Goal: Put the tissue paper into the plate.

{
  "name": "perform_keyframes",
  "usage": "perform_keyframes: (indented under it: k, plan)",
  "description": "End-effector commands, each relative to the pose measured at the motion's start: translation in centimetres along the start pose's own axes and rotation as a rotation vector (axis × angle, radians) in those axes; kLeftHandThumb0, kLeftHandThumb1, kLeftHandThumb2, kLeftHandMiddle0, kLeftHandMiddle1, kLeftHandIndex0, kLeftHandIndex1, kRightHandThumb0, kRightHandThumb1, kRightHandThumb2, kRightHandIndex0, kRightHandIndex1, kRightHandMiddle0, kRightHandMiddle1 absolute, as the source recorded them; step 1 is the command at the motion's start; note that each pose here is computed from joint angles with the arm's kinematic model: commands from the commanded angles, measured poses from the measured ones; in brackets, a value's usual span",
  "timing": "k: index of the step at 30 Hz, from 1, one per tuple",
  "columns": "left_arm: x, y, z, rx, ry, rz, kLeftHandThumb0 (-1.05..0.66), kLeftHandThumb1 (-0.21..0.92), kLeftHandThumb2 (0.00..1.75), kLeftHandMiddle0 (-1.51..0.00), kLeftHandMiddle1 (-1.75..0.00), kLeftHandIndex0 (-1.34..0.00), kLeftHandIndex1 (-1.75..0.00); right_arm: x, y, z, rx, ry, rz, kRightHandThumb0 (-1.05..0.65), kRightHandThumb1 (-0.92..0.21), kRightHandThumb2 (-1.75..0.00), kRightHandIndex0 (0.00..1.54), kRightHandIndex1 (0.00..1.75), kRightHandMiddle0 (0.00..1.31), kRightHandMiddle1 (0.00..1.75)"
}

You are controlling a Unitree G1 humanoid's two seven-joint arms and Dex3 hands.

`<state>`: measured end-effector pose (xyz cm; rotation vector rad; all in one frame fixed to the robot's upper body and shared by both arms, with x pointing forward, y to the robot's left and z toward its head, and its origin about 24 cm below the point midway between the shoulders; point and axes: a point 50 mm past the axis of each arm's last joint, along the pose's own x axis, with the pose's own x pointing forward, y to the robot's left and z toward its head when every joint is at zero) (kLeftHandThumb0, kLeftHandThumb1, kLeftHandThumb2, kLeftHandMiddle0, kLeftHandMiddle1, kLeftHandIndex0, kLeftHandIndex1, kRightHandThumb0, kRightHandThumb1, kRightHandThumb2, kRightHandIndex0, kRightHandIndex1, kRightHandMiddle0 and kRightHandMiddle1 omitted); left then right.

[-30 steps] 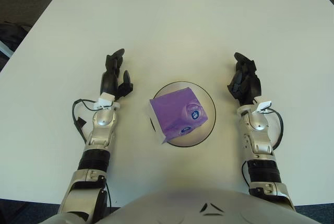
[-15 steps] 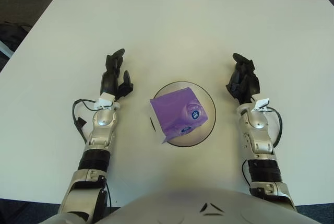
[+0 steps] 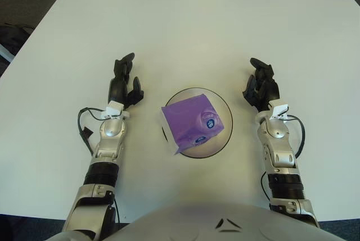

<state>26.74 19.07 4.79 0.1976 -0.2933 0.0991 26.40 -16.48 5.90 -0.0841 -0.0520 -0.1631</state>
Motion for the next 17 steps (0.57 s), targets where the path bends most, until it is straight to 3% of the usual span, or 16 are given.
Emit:
perform_keyframes:
  k: [1,17]
  plan:
    - [-5.29,-1.40,-4.22,-0.020,0.241,-0.037,-0.68,0.92,0.88,-0.22,-0.23,0.00,-0.79,-2.06,-0.50,-4.15,-0.028,0.244,-0.016,-0.72,-0.92,-0.86,0.30,0.09,0.00,0.77]
    - [-5.46,-1.37,-4.03,-0.006,0.242,-0.031,-0.69,0.92,0.88,-0.22,-0.21,0.00,-0.78,-2.16,-0.26,-4.01,-0.021,0.239,0.008,-0.72,-0.92,-0.86,0.32,0.10,0.00,0.84]
